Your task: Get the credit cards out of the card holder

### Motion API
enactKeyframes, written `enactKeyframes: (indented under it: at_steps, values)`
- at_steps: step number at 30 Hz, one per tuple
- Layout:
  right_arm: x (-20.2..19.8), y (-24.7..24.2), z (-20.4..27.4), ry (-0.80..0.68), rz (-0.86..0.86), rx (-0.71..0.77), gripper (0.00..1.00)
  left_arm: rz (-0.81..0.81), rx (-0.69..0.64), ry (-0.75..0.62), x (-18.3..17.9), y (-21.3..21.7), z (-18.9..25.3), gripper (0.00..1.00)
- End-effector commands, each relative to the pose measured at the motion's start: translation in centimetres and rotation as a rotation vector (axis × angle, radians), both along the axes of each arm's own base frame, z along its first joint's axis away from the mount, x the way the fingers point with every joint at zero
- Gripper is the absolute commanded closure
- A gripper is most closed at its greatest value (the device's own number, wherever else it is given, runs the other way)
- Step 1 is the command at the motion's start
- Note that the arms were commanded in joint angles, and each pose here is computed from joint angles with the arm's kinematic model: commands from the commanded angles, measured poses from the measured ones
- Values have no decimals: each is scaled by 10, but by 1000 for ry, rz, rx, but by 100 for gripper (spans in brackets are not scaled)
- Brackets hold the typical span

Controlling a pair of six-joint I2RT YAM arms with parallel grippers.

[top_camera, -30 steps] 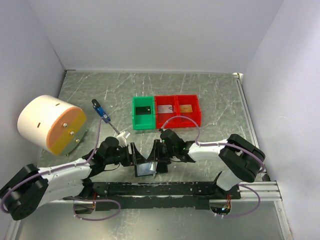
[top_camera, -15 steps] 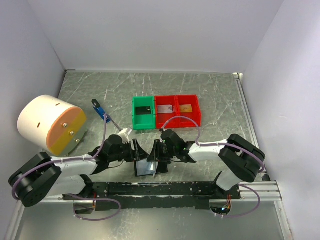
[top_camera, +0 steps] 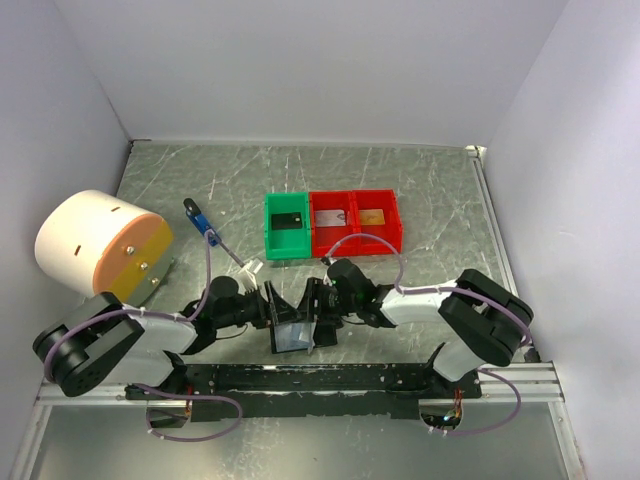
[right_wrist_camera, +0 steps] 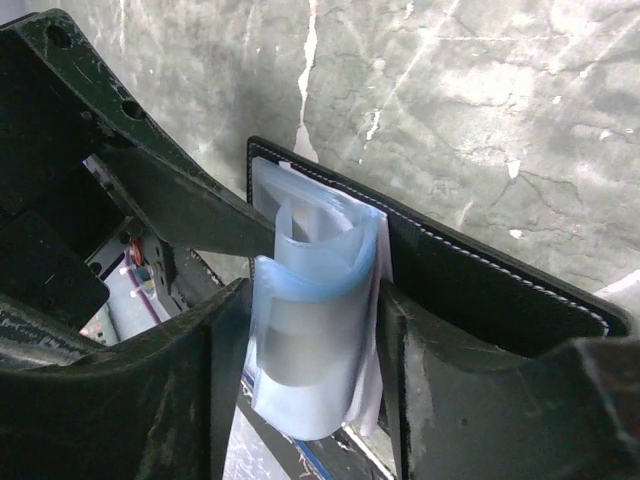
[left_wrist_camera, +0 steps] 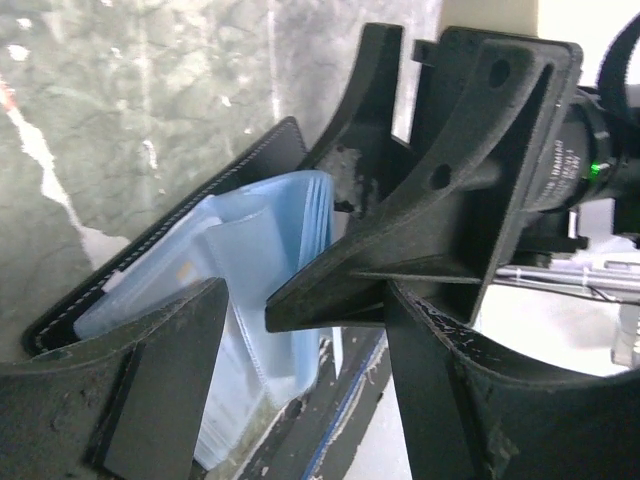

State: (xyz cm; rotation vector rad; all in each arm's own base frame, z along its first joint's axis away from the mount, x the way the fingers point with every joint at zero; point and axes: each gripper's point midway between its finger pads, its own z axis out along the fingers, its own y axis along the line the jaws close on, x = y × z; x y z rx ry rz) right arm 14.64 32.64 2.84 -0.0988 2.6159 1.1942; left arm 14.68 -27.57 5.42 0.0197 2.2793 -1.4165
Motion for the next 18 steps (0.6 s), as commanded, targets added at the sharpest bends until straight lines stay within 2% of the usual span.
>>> enactKeyframes:
  at_steps: [1, 7, 18]
  values:
    - [-4, -11, -14, 10, -9, -68, 43, -61, -99, -6, -12, -9, 16, 26]
    - [1, -18, -22, 10, -29, -146, 43, -85, -120, -19, -12, -16, 24, 26]
    - [4, -24, -18, -12, -56, -150, 66, -85, -141, -32, -12, -16, 33, 25]
